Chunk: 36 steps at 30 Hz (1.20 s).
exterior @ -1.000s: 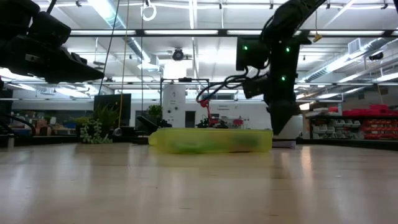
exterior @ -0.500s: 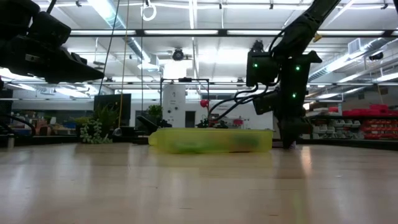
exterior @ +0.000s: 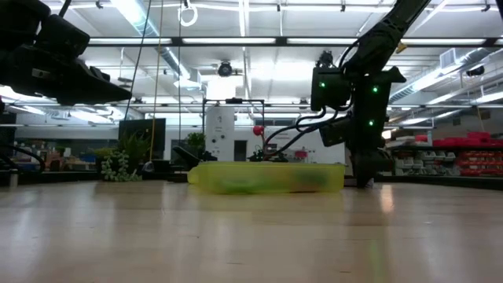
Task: Pack school essentials
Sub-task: Put the purple sticky notes into the yellow supply box
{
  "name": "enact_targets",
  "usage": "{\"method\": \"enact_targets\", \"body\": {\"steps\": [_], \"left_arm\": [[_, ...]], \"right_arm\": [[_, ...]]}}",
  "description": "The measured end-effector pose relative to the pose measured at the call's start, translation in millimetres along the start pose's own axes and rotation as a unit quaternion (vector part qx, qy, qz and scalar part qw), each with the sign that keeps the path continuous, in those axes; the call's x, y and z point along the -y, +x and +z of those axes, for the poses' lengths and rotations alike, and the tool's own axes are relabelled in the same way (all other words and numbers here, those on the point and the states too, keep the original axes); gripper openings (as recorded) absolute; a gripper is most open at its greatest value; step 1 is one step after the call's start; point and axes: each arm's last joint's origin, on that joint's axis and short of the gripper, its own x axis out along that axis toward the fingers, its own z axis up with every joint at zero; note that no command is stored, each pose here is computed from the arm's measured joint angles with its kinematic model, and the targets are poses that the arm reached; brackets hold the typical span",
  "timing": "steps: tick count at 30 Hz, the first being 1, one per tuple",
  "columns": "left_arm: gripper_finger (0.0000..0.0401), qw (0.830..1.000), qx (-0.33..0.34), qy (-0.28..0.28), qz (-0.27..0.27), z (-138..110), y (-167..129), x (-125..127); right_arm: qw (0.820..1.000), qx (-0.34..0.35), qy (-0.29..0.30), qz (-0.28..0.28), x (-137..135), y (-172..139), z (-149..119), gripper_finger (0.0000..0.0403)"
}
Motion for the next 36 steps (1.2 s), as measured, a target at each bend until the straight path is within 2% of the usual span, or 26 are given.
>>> {"method": "enact_targets", "body": {"steps": [12, 32, 36], "left_arm": [[0.0021, 1.000, 0.000, -0.001, 0.000, 0.0, 0.0, 0.0], [0.0014, 1.000, 0.000, -0.001, 0.000, 0.0, 0.0, 0.0], [0.0013, 1.000, 0.000, -0.001, 0.000, 0.0, 0.0, 0.0]], "right_arm": [[1.000, -0.002, 0.004, 0.011, 5.1, 2.9, 0.0, 0.0191], [0.999, -0.005, 0.025, 0.021, 4.2, 4.2, -0.7, 0.0015], [0.999, -0.005, 0.036, 0.020, 4.1, 4.0, -0.6, 0.0006]]}}
